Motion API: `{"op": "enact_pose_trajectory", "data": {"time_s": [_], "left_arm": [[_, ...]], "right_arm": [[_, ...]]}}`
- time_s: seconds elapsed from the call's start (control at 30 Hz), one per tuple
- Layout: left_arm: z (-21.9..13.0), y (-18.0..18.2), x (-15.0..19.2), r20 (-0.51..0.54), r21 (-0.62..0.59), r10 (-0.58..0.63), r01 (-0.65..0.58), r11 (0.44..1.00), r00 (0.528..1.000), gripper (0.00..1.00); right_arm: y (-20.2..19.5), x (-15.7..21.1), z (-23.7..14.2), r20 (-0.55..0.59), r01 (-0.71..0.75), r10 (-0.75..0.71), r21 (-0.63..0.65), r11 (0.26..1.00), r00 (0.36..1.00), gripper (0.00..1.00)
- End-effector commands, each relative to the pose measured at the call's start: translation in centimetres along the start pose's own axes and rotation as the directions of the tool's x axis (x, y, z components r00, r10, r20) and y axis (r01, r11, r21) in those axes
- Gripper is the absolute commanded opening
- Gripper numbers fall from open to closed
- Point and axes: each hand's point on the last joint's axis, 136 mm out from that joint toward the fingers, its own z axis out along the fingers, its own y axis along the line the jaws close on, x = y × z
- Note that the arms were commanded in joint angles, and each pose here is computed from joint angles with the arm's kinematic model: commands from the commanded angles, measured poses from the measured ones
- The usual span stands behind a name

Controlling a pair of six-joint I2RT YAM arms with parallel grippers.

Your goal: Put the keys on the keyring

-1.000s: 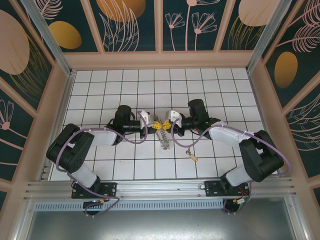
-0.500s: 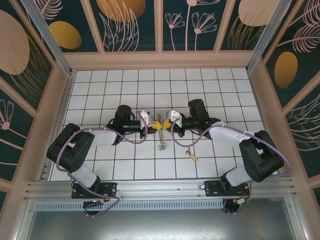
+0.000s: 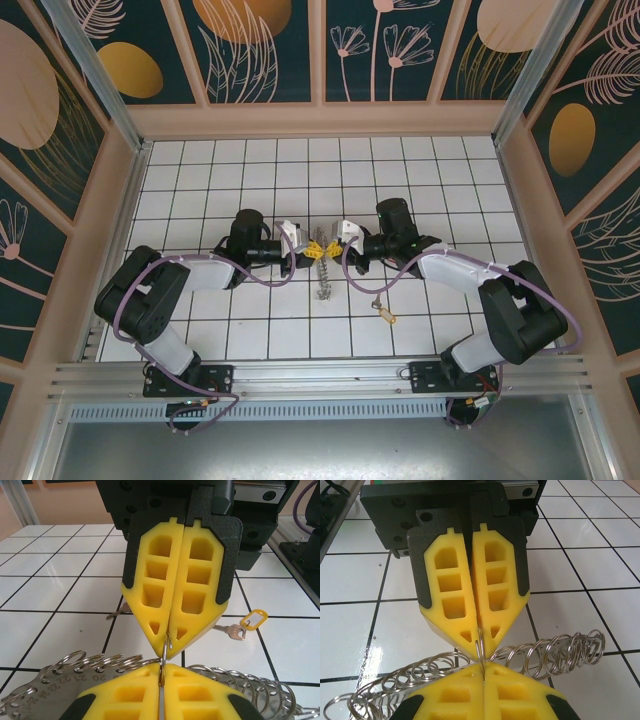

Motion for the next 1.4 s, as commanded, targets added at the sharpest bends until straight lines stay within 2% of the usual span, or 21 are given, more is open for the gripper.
{"op": "enact_pose_trajectory", "data": {"time_s": [0.0, 0.07, 0.17, 0.23, 0.37, 0.47, 0.57, 0.63, 0.7, 0.8, 0.83, 0.9, 1.0, 1.2, 1.37], "left_arm": [[0.4, 0.2, -0.8, 0.017, 0.015, 0.034, -0.034, 0.999, 0.999, 0.05], [0.4, 0.2, -0.9, 0.018, 0.012, 0.035, -0.035, 0.999, 0.999, 0.00], [0.2, 0.6, -1.2, 0.022, -0.024, 0.038, -0.038, 0.999, 0.999, 0.00], [0.1, 1.0, -1.3, 0.018, -0.049, 0.029, -0.028, 0.998, 0.999, 0.00], [0.1, 1.3, -1.1, 0.014, -0.070, 0.009, -0.008, 0.998, 1.000, 0.00], [-0.1, 1.3, -1.3, 0.022, -0.085, 0.011, -0.009, 0.996, 1.000, 0.00], [-0.2, 1.2, -1.4, 0.023, -0.084, 0.008, -0.006, 0.996, 1.000, 0.00], [-0.2, 1.2, -1.5, 0.024, -0.082, 0.006, -0.004, 0.997, 1.000, 0.00], [-0.2, 1.2, -1.5, 0.023, -0.083, 0.003, -0.001, 0.997, 1.000, 0.00], [-0.3, 1.1, -1.5, 0.024, -0.081, 0.000, 0.002, 0.997, 1.000, 0.00], [-0.3, 1.2, -1.5, 0.025, -0.080, -0.002, 0.004, 0.997, 1.000, 0.00], [-0.2, 1.1, -1.5, 0.025, -0.077, -0.002, 0.004, 0.997, 1.000, 0.00], [-0.3, 1.1, -1.4, 0.024, -0.083, -0.001, 0.003, 0.997, 1.000, 0.00], [-0.5, 1.0, -1.6, 0.023, -0.084, 0.003, -0.001, 0.996, 1.000, 0.00], [-0.4, 0.9, -1.7, 0.023, -0.078, 0.008, -0.006, 0.997, 1.000, 0.00]], "right_arm": [[0.4, -2.7, -0.2, 0.082, 0.041, -0.038, -0.040, 0.998, 0.996, 0.00], [0.3, -2.7, -0.2, 0.081, 0.036, -0.033, -0.037, 0.999, 0.996, 0.02], [-0.4, -3.1, -0.7, 0.076, 0.018, -0.019, 0.011, 1.000, 0.997, 0.18], [-1.2, -3.8, -1.5, 0.078, -0.026, 0.020, 0.079, 0.997, 0.997, 0.28], [-3.0, -5.1, -4.6, 0.131, -0.184, 0.155, 0.253, 0.950, 0.979, 0.34], [-5.1, -4.7, -8.0, 0.220, -0.414, 0.352, 0.424, 0.805, 0.910, 0.38], [-5.6, -3.0, -10.4, 0.296, -0.608, 0.535, 0.480, 0.632, 0.791, 0.37], [-5.6, -0.5, -11.5, 0.349, -0.732, 0.668, 0.506, 0.457, 0.657, 0.34], [-4.8, 2.7, -12.2, 0.348, -0.781, 0.773, 0.556, 0.285, 0.530, 0.32], [-2.6, 6.9, -12.9, 0.330, -0.779, 0.877, 0.623, 0.075, 0.349, 0.29], [-1.6, 7.7, -12.6, 0.325, -0.790, 0.901, 0.613, 0.031, 0.287, 0.28], [0.4, 8.5, -11.4, 0.285, -0.813, 0.937, 0.583, 0.001, 0.205, 0.27], [3.1, 10.4, -10.3, 0.232, -0.775, 0.962, 0.631, -0.034, 0.146, 0.26], [6.9, 12.6, -8.4, 0.087, -0.719, 0.992, 0.695, 0.003, 0.088, 0.27], [8.6, 13.6, -7.6, -0.002, -0.694, 0.998, 0.719, 0.048, 0.068, 0.26]]}}
